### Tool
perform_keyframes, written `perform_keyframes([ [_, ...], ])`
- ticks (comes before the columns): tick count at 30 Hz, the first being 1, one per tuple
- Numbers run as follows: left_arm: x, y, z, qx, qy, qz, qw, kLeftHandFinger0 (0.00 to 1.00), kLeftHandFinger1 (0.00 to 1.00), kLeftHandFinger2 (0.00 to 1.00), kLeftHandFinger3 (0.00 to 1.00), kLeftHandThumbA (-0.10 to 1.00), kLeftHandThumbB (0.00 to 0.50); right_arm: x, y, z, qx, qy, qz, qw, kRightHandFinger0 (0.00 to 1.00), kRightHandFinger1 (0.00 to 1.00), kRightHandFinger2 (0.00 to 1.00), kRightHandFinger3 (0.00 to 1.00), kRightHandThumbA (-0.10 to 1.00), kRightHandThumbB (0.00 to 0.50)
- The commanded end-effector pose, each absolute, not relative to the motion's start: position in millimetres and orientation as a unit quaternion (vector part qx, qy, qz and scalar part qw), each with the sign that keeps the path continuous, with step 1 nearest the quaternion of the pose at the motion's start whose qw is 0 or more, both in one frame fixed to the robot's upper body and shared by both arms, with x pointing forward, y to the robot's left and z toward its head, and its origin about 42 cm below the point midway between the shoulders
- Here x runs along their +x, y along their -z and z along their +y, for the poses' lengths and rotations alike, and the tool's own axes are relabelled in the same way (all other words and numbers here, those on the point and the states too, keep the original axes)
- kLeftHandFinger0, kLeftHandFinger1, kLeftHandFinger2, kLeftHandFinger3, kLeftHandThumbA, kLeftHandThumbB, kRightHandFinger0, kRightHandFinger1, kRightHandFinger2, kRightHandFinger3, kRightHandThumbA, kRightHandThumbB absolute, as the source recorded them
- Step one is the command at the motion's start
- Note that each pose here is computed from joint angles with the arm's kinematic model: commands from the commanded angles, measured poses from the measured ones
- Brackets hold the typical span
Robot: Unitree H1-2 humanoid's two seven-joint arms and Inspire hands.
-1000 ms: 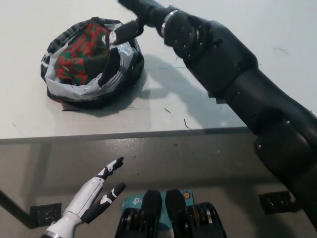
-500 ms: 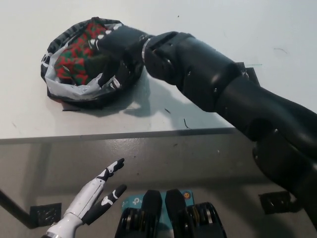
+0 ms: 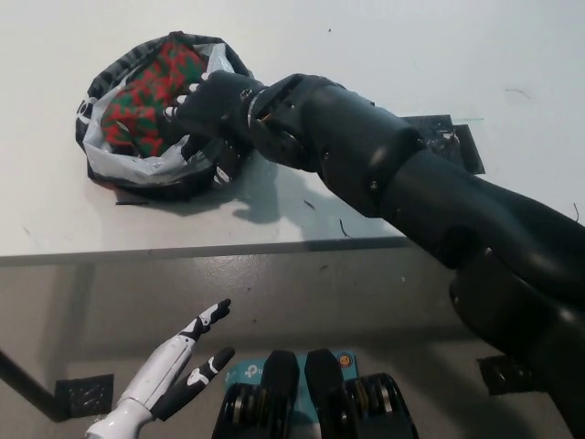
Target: The robot uses its right hand to pick up a bag of coffee beans and puts it in the black plastic bag, then the robot grabs the top of the bag and lifts it.
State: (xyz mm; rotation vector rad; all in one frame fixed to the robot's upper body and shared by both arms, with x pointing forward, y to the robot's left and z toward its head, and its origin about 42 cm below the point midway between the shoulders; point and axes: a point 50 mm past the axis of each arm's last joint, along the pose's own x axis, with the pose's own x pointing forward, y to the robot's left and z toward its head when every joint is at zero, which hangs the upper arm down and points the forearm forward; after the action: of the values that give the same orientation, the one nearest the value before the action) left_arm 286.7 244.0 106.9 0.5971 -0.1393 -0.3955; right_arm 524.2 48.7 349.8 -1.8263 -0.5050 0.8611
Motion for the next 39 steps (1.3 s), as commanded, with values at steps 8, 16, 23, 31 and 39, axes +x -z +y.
perform_keyframes([
  [8,292,-119,247,0.301,0.203,-0.086,0.928,1.0,1.0,1.0,1.0,1.0,0.209,521,-355,62,-0.798,-0.341,-0.214,0.449,1.0,1.0,1.0,1.0,0.77,0.5],
  [16,294,-120,246,0.301,0.205,-0.088,0.927,1.0,1.0,1.0,1.0,1.0,0.214,529,-336,50,-0.791,-0.286,-0.307,0.444,0.84,0.83,0.99,1.0,0.31,0.407],
  [23,288,-118,245,0.302,0.205,-0.086,0.927,1.0,1.0,1.0,1.0,1.0,0.204,535,-330,34,-0.768,-0.253,-0.363,0.463,0.0,0.02,0.34,0.3,-0.1,0.332],
  [31,297,-122,246,0.302,0.199,-0.091,0.928,1.0,1.0,1.0,1.0,1.0,0.206,545,-344,22,-0.764,-0.231,-0.345,0.494,0.0,0.0,0.32,0.53,-0.1,0.33],
  [39,292,-119,245,0.298,0.2,-0.086,0.929,1.0,1.0,1.0,1.0,0.99,0.181,551,-377,16,-0.699,-0.215,-0.359,0.58,0.0,0.02,0.4,0.16,-0.1,0.284],
])
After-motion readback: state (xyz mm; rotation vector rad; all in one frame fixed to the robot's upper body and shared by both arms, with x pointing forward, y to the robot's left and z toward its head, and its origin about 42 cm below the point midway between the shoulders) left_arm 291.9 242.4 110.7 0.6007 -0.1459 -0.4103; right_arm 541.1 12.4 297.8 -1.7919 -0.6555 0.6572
